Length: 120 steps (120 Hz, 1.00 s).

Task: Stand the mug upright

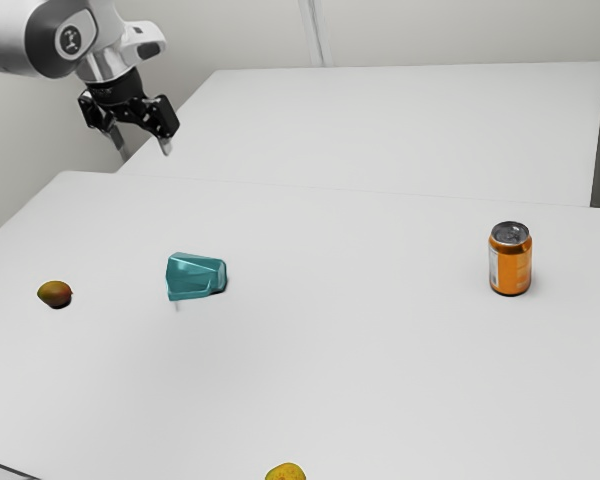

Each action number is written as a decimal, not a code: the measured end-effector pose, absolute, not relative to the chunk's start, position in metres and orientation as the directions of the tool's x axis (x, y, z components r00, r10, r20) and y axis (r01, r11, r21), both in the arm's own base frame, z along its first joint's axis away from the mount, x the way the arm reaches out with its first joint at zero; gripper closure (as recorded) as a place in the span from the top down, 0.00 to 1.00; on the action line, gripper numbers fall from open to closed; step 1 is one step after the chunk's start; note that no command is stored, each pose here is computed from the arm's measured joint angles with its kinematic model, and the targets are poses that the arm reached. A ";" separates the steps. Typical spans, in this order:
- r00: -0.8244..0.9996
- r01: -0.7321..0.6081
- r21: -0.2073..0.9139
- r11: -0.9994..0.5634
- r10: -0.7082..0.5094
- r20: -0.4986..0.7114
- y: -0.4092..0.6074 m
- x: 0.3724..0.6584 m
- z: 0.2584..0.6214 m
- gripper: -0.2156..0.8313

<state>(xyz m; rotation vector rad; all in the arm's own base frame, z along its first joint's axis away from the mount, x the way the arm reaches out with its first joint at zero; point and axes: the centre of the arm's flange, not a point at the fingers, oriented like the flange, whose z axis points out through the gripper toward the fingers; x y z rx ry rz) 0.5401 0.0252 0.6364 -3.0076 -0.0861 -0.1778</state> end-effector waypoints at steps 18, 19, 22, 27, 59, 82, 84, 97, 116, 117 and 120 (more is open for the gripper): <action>0.992 0.061 -0.125 -0.990 0.047 0.113 0.030 0.541 0.632 0.79; 0.993 0.061 -0.125 -0.990 0.047 0.112 0.030 0.541 0.631 0.79; 0.993 0.061 -0.126 -0.990 0.048 0.105 0.031 0.542 0.627 0.79; 0.994 0.066 -0.127 -0.990 0.054 0.096 0.036 0.545 0.622 0.79; 0.977 0.211 0.032 -0.977 0.211 0.005 0.099 0.546 0.574 0.79; 0.929 0.368 0.186 -0.911 0.351 -0.121 0.163 0.540 0.517 0.79; 0.924 0.381 0.197 -0.904 0.361 -0.130 0.169 0.540 0.512 0.79; 0.888 0.458 0.260 -0.850 0.420 -0.189 0.210 0.535 0.480 0.79; 0.871 0.487 0.332 -0.808 0.425 -0.244 0.232 0.540 0.441 0.79; 0.872 0.487 0.335 -0.806 0.424 -0.246 0.232 0.540 0.440 0.79; 0.872 0.486 0.345 -0.803 0.420 -0.250 0.233 0.542 0.435 0.79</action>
